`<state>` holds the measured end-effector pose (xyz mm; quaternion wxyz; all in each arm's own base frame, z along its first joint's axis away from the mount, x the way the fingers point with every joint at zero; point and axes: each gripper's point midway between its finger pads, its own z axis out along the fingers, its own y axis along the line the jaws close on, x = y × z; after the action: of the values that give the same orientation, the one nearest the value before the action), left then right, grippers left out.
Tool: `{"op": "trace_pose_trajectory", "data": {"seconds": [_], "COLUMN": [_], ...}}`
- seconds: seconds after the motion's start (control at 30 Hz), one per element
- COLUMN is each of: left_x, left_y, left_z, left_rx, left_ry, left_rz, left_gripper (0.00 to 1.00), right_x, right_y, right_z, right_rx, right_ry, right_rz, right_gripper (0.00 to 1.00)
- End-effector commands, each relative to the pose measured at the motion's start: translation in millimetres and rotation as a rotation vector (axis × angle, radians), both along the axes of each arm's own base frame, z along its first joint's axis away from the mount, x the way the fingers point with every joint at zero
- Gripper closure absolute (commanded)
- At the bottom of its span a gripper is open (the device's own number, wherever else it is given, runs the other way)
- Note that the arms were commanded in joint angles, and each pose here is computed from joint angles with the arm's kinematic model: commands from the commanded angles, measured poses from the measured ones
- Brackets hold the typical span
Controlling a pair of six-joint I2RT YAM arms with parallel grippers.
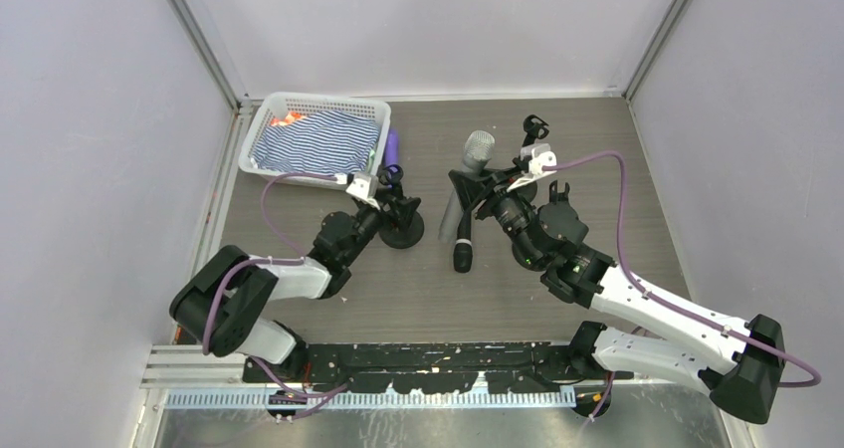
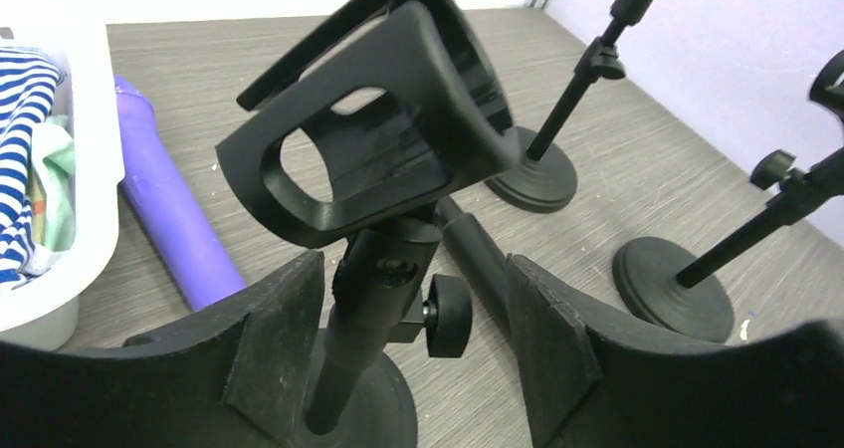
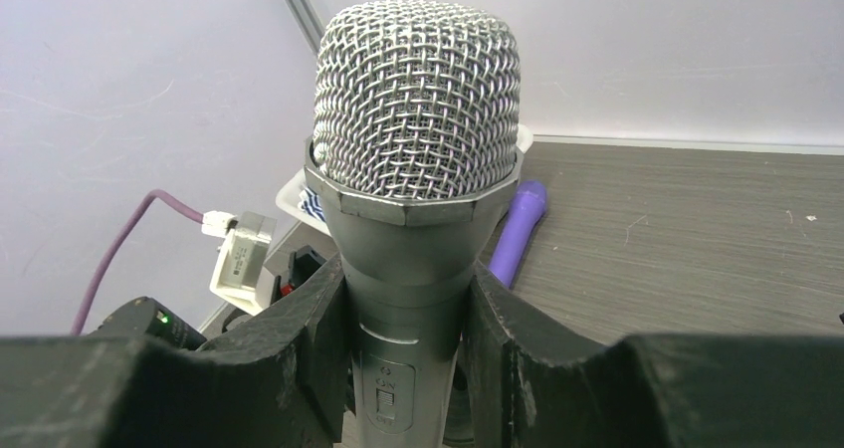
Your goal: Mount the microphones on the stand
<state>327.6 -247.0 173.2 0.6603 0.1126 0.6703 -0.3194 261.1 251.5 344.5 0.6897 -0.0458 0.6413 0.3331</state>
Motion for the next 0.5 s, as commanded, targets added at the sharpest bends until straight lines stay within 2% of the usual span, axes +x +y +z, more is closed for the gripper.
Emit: {"op": "trace_pose_trajectory", "data": {"seconds": [0.0, 0.13, 0.47], "left_x": [12, 16, 21], "left_y": [3, 3, 1], "left_z": [32, 33, 42], "left_rx": [-0.052, -0.065, -0.071], "left_ry": [-0.136, -0.145, -0.176], "left_rz": [0.056, 0.067, 0.077], "left_gripper": [0.36, 0.44, 0.45], "right_x": [-2, -2, -1], "right_y": [-6, -6, -5], "right_z": [21, 19, 13], "right_rx": [0.05, 0.043, 0.032], "right_ry": [-0.058, -0.057, -0.047], "right_rz": [-0.006, -0.006, -0.009], "right_gripper": [0.99, 0.99, 0.99]}}
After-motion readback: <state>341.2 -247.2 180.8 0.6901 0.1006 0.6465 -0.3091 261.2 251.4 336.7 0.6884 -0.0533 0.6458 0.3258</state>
